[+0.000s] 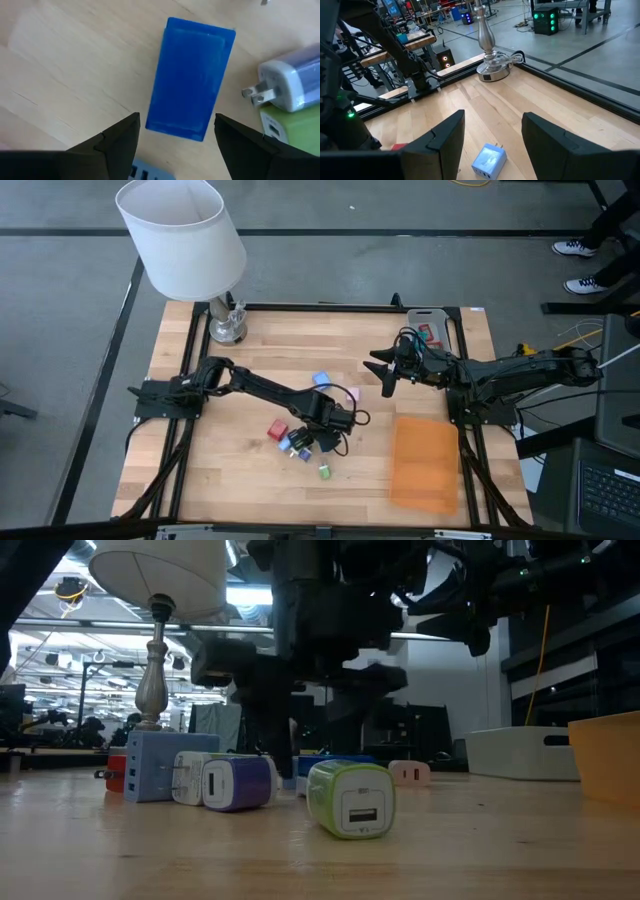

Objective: Pick & Place Office items
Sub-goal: Put the dark blue digital clock into the gray bin

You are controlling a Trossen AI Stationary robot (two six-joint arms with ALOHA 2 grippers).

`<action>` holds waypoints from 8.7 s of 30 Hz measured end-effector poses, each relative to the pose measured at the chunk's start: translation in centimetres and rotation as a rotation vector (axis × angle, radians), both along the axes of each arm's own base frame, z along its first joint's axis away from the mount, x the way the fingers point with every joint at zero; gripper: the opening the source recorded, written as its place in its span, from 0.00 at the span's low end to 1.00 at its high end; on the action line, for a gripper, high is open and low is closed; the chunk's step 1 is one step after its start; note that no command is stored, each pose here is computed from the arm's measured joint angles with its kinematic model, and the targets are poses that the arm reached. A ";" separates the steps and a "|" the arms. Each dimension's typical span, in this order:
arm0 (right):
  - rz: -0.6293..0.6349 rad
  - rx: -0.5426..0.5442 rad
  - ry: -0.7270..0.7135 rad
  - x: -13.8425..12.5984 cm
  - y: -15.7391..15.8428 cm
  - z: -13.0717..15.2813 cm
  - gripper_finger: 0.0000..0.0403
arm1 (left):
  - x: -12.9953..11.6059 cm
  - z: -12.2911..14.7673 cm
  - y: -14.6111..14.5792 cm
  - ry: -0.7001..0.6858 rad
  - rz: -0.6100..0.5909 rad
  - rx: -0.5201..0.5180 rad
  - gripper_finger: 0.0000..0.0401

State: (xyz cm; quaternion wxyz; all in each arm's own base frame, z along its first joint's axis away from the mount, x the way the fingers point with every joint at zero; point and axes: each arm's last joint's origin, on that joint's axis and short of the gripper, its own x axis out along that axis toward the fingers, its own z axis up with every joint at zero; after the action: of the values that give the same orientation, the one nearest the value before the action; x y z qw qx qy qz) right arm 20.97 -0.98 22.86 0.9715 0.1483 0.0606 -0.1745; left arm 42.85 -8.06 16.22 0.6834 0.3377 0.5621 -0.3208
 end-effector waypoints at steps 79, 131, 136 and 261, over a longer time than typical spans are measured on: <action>-0.340 -0.170 0.109 -3.8 -1.8 1.3 0.49 | 1.9 15.1 16.2 -0.712 0.750 0.699 0.38; -0.085 -0.257 -0.102 -2.4 1.1 3.3 0.49 | 2.0 14.3 10.0 -1.134 0.669 0.674 0.38; -0.087 -0.271 -0.119 -2.4 1.1 3.5 0.49 | 2.1 13.9 9.7 -1.143 0.657 0.624 0.38; -0.901 -0.146 0.248 -11.9 -3.3 -5.6 0.15 | -26.6 6.6 9.4 -1.506 0.956 -0.541 0.52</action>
State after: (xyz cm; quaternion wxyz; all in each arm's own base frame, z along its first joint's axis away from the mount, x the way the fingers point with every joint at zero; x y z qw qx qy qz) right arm 9.05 -4.24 17.29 0.7923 0.0691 0.0933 -0.5990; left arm 16.25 1.36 22.77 0.9829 0.0188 -0.0437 0.1779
